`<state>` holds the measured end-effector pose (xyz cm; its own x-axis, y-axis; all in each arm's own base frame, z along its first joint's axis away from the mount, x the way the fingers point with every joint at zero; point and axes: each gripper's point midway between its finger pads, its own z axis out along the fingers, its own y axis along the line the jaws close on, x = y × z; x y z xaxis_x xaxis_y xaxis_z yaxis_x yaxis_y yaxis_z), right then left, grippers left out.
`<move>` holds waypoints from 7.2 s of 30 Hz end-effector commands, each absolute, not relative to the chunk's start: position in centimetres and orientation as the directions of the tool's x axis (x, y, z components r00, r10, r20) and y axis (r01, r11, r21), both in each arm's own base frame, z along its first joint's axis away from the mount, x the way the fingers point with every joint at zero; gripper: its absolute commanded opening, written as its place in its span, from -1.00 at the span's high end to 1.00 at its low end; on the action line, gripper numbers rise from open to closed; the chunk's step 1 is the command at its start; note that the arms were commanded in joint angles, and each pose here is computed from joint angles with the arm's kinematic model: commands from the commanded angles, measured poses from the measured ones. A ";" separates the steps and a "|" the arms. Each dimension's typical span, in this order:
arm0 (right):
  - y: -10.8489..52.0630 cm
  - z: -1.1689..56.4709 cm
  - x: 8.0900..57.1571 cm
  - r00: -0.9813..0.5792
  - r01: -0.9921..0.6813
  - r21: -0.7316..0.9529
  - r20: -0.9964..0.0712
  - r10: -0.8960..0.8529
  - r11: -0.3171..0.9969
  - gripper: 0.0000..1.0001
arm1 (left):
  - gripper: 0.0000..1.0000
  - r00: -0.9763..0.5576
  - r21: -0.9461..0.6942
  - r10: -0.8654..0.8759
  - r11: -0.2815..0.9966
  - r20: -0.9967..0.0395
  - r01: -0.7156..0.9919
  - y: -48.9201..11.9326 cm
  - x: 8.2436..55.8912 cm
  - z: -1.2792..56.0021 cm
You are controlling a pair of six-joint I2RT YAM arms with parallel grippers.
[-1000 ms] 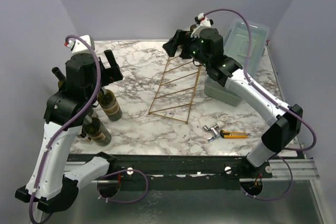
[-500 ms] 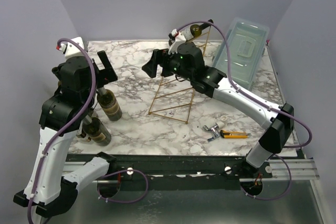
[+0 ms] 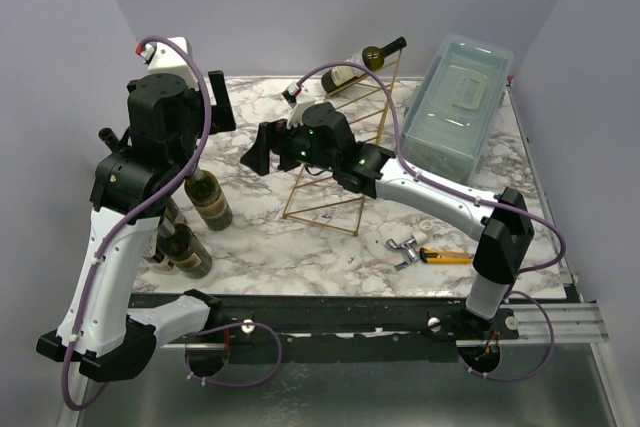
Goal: Put the wine bottle on the wine rack
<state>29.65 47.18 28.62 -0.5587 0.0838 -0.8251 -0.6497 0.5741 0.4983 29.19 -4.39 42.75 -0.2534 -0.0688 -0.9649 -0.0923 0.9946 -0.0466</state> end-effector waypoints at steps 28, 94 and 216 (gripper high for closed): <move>57.6 27.0 25.3 -0.375 -0.842 0.364 -0.926 0.053 0.398 -0.86 | -0.97 -0.111 -0.231 -0.227 0.973 -0.968 0.022 -3.5 21.2 48.9; 63.2 26.2 28.3 -0.180 -0.707 0.136 -0.984 0.009 0.694 -0.04 | -0.92 -0.077 -0.305 -0.314 0.946 -0.946 -0.112 -0.7 19.2 47.8; 23.8 26.7 64.7 0.041 0.058 0.557 -0.831 0.555 0.829 0.97 | -0.93 -0.111 -0.266 -0.277 0.958 -0.954 -0.109 -1.4 20.6 44.6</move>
<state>64.36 23.69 25.23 -0.0179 0.4891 -0.8720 0.1007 0.8686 0.4851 20.75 -1.65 44.15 -0.1382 -0.2657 -0.9541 -0.1031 0.9620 -0.2530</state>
